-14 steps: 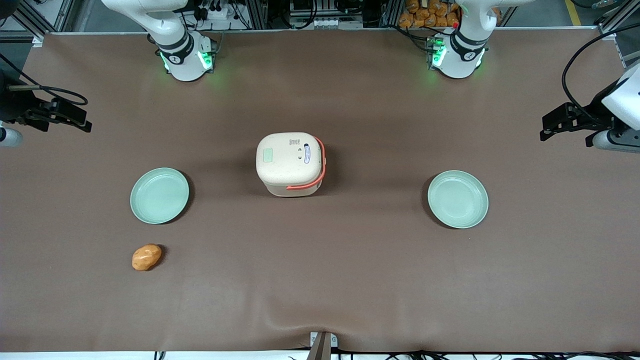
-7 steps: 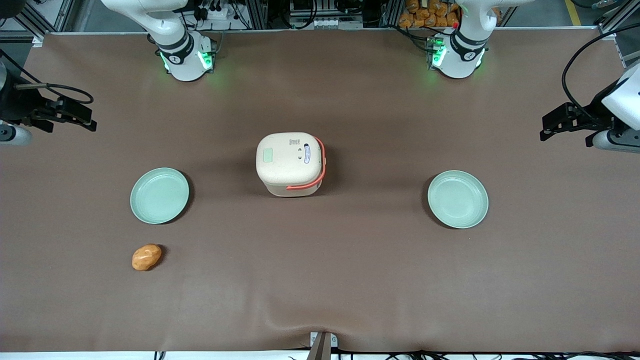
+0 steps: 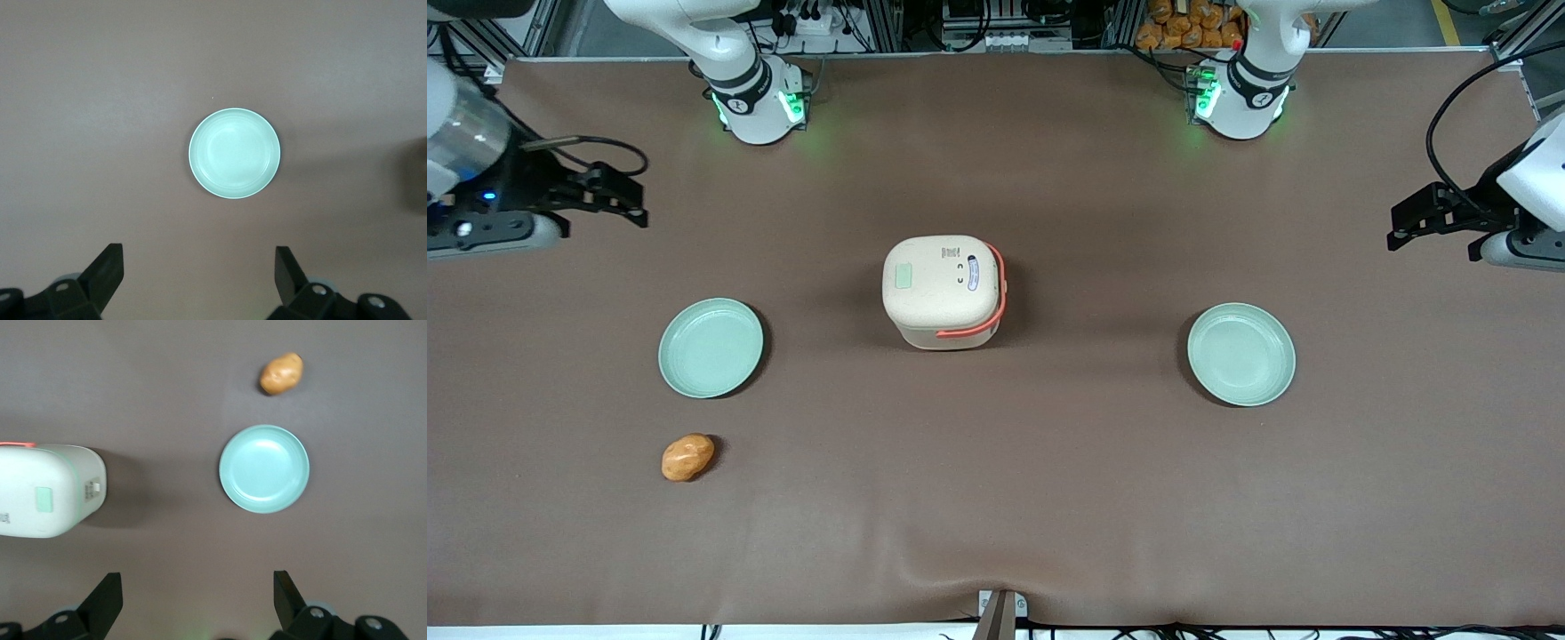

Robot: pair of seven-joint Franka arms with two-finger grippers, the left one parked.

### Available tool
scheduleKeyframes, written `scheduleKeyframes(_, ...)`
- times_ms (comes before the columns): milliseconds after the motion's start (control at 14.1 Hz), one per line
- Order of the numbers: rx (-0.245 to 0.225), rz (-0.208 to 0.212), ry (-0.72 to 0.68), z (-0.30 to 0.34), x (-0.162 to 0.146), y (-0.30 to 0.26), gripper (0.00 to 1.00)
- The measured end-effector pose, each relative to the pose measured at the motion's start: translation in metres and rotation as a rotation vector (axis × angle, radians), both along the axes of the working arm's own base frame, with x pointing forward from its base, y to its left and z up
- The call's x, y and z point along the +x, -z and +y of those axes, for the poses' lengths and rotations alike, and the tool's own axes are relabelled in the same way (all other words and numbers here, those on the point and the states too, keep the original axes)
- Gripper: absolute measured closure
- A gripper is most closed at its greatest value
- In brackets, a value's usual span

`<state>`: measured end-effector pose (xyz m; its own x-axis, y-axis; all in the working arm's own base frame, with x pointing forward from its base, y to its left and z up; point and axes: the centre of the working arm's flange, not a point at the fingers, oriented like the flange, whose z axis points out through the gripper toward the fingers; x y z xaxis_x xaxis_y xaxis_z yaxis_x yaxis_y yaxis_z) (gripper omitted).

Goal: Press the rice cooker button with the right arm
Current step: 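Move the right gripper over to the white rice cooker's lid button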

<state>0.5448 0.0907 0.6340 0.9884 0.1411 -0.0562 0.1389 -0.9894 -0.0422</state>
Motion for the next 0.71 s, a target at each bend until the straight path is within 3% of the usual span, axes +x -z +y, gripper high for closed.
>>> scheduleKeyframes(142,0.012,-0.035,-0.046,0.029,-0.001,-0.002,0.02)
scheduleKeyframes(212,0.017,-0.047,-0.062,0.047,-0.001,0.000,0.10)
scheduleKeyframes(425,0.025,-0.058,-0.087,0.105,-0.004,0.017,0.43)
scheduleKeyframes(708,0.013,-0.009,-0.104,0.167,-0.008,0.055,0.87)
